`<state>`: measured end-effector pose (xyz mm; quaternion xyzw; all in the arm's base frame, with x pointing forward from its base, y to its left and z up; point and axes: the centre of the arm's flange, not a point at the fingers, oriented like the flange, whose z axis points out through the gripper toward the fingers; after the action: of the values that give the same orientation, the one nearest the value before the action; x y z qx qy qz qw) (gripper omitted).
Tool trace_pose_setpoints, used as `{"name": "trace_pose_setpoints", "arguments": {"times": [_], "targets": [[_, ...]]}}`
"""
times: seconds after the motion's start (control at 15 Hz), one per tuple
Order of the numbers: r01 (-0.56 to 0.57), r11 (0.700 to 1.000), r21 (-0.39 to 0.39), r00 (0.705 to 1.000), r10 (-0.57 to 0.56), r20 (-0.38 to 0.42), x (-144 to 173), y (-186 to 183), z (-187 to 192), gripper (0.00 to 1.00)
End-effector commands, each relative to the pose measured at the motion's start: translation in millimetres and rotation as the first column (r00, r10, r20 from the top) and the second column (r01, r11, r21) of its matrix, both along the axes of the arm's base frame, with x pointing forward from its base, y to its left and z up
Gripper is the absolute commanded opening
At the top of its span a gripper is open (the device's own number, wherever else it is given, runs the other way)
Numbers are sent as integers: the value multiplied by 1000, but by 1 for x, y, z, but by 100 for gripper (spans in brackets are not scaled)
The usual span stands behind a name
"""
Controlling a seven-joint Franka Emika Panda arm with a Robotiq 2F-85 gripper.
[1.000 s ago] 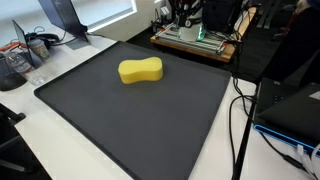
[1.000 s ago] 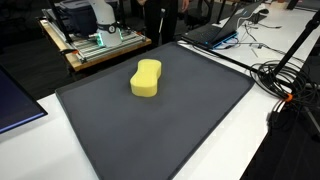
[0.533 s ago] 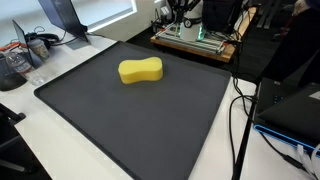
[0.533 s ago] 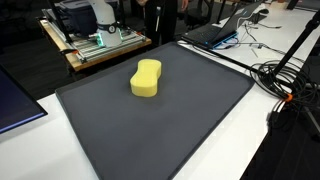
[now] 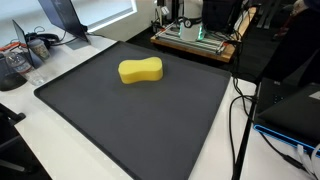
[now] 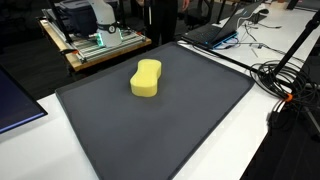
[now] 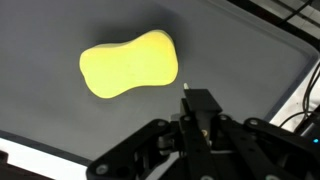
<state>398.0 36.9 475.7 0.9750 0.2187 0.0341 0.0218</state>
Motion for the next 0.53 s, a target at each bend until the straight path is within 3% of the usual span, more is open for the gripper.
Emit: {"name": "trace_pose_setpoints", "arguments": {"times": [0.0,0.2,0.47], "targets": [[23,991,135,997,-33,73,-27,-48,27,3],[71,976,204,990,-94,107,-34,-90,34,3],[161,946,282,978,-190,80,-38,-149,21,3]]}}
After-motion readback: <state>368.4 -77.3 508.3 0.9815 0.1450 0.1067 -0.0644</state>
